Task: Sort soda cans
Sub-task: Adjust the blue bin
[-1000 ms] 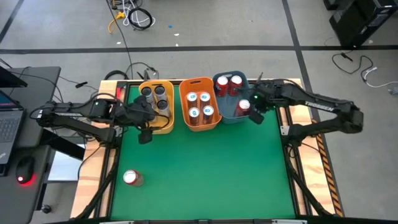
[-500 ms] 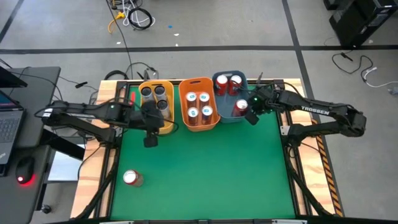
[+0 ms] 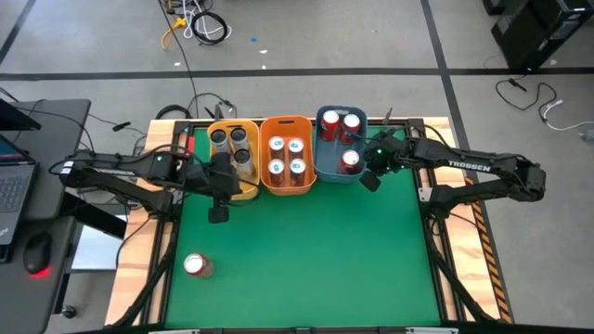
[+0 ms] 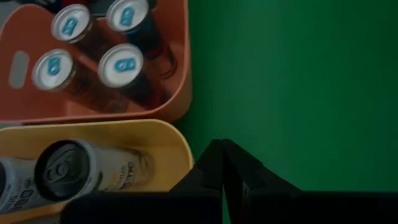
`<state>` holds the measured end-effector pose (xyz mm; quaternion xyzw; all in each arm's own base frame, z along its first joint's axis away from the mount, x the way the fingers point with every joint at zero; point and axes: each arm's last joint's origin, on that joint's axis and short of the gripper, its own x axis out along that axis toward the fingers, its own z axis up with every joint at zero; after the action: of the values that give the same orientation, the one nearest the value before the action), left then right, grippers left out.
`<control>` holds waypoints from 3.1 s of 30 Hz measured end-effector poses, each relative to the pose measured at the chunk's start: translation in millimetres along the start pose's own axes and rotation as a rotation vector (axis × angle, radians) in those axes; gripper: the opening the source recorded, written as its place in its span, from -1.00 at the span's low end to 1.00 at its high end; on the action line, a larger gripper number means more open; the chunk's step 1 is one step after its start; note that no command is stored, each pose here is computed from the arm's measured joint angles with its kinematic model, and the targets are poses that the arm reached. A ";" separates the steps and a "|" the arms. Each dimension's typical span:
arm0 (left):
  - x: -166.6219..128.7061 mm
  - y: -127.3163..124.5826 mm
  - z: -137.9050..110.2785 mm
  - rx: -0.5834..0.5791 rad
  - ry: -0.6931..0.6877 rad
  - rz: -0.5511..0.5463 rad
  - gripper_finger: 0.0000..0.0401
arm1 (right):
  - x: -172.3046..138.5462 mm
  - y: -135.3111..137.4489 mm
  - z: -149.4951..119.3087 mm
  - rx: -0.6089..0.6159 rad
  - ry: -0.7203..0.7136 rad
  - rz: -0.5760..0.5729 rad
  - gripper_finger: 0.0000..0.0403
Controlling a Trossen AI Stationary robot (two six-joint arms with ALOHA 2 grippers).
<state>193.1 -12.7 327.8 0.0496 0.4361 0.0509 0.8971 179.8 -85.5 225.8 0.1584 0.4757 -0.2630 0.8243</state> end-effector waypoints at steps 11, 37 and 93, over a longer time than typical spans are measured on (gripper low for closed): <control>-5.3 -15.6 0.8 0.080 -0.040 -0.047 -1.00 | -26.8 11.7 7.8 -0.048 -0.035 -0.051 -0.96; -3.8 -23.3 -41.2 -0.014 -0.136 -0.123 -1.00 | 31.3 92.5 43.8 -0.331 -0.187 0.033 -0.36; -3.3 -23.4 -40.9 -0.022 -0.135 -0.120 -1.00 | 19.0 131.4 15.1 -0.699 -0.149 0.141 -1.00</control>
<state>160.0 -34.4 302.2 0.0169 0.3760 -0.0016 0.9265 275.0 8.0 218.3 -0.1200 0.4635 -0.0381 0.8771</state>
